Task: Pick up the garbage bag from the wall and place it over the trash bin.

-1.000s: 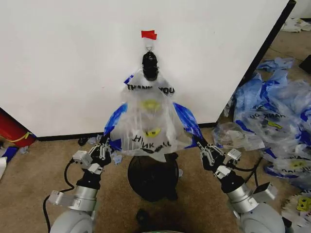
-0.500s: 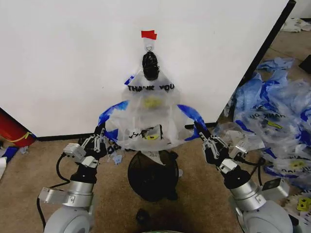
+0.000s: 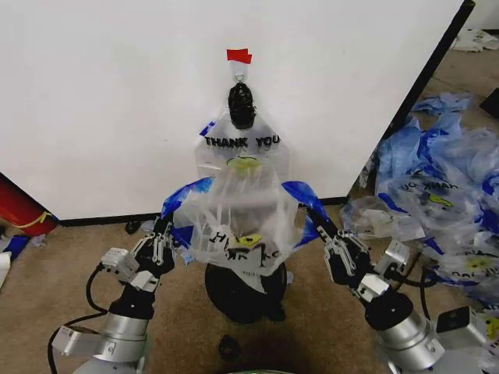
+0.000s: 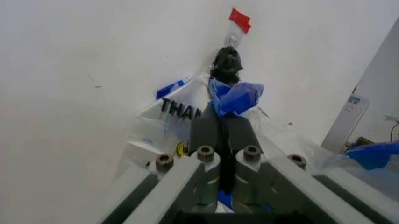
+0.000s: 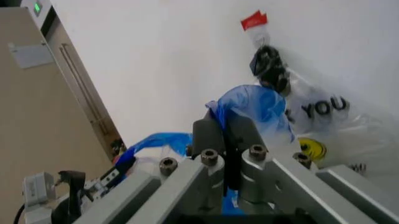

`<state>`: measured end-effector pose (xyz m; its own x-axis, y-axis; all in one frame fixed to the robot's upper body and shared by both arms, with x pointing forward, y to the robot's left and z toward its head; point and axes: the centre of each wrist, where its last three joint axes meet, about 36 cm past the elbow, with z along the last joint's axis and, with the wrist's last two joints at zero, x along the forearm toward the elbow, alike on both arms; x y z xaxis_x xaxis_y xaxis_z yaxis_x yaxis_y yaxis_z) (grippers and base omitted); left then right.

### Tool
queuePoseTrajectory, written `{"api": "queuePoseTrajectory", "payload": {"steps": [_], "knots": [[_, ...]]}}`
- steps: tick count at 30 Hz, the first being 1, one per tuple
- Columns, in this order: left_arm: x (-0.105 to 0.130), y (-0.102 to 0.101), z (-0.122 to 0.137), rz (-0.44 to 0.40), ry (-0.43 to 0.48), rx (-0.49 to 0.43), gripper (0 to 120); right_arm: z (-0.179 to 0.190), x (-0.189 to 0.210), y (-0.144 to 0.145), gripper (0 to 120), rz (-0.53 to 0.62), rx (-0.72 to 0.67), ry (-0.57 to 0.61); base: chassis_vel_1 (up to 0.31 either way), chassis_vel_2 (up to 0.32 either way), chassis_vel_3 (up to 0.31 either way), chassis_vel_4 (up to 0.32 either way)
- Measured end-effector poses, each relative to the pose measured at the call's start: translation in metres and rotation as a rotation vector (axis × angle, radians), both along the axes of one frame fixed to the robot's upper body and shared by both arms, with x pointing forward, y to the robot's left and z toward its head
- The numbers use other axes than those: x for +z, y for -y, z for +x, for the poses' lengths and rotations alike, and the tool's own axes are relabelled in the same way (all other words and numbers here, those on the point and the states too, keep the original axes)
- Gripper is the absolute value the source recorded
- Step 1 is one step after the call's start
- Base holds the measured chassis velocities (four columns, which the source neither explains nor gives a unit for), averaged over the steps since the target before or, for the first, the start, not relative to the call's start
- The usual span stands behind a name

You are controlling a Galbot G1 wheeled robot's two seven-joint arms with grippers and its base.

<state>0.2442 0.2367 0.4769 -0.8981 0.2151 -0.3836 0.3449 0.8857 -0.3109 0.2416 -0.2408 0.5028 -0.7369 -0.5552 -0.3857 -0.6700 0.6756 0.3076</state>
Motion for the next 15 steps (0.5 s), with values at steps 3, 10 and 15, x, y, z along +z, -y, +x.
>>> {"api": "queuePoseTrajectory", "payload": {"steps": [3,10,15], "knots": [[-0.007,-0.001,-0.001,0.013,-0.008,0.006,0,-0.007,-0.009,-0.004,0,0.004,0.007,-0.025,0.0,0.0,0.0,0.0],[-0.028,-0.005,0.003,0.03,-0.036,0.03,0,-0.009,-0.028,-0.017,0,0.013,0.029,-0.059,0.0,0.0,0.0,0.0],[-0.037,-0.008,0.005,0.038,-0.047,0.043,0,-0.011,-0.036,-0.024,0,0.018,0.045,-0.089,0.0,0.0,0.0,0.0]]}}
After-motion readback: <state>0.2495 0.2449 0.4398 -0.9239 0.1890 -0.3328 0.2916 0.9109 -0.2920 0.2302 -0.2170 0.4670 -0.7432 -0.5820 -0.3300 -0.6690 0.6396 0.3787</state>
